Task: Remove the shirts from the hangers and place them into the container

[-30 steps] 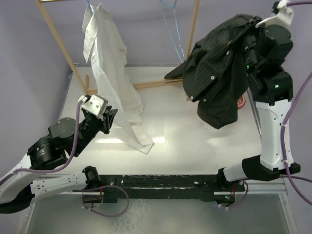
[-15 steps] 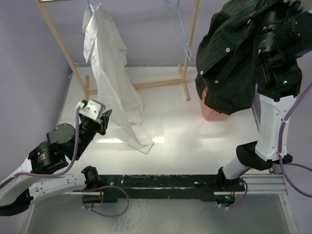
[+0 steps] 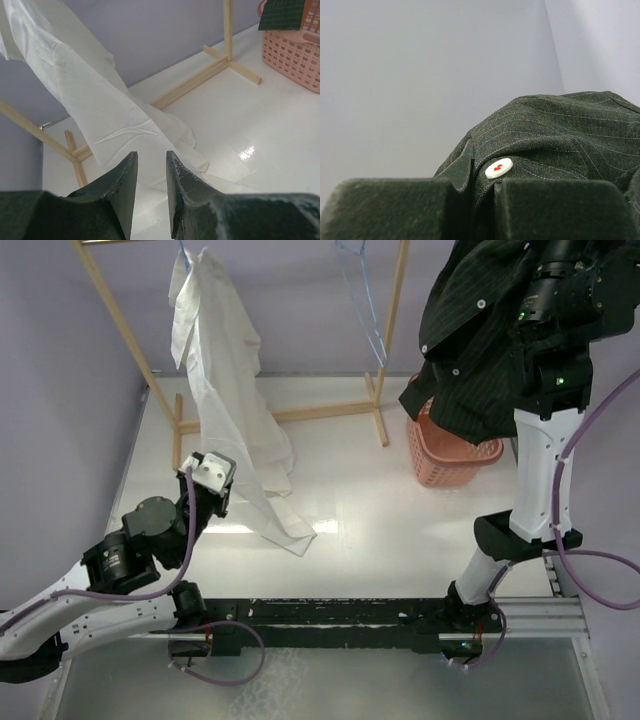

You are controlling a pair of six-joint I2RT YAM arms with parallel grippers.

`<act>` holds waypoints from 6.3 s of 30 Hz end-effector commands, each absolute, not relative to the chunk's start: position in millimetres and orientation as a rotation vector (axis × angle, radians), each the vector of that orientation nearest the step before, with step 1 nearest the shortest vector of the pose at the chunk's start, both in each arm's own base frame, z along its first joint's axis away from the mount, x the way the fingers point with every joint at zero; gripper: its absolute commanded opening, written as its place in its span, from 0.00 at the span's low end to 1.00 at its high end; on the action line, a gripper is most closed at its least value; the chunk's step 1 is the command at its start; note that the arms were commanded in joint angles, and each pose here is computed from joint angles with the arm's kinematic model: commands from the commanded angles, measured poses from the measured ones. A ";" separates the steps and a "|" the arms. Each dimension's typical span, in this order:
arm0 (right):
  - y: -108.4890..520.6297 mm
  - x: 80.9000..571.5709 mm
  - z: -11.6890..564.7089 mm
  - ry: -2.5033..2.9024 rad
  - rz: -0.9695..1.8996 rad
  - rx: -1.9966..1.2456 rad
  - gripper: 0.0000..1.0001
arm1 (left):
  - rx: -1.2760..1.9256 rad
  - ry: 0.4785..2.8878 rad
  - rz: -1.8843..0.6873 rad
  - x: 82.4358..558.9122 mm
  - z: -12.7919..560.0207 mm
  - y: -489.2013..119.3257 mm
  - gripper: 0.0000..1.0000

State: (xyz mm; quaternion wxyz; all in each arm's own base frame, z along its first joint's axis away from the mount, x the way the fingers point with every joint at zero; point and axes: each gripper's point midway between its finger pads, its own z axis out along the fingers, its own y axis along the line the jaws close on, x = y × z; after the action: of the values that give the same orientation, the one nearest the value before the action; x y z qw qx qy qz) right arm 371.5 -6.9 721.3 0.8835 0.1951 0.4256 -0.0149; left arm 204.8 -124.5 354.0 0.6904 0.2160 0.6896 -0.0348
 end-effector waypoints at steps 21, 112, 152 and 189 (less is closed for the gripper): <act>-22.8 357.9 741.4 0.779 -0.078 0.412 0.00 | 0.464 1.534 -0.089 216.2 331.0 -143.2 0.34; 77.9 329.7 487.3 1.559 0.269 -0.002 0.60 | 0.383 1.564 -0.166 218.2 327.6 -125.7 0.54; 482.0 344.4 492.2 1.391 0.891 -0.690 0.66 | -0.054 1.472 -0.238 150.9 450.5 6.3 0.49; 472.8 424.0 462.2 1.361 0.543 -0.392 0.42 | -0.085 1.536 -0.314 136.9 408.4 12.2 0.48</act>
State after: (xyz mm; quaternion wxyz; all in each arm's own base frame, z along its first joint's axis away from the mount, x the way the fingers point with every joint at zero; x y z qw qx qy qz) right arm 424.3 493.9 405.4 0.6800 -0.2233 0.6614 0.2240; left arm 137.7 13.7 412.5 0.7106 -0.0313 0.6904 -0.1319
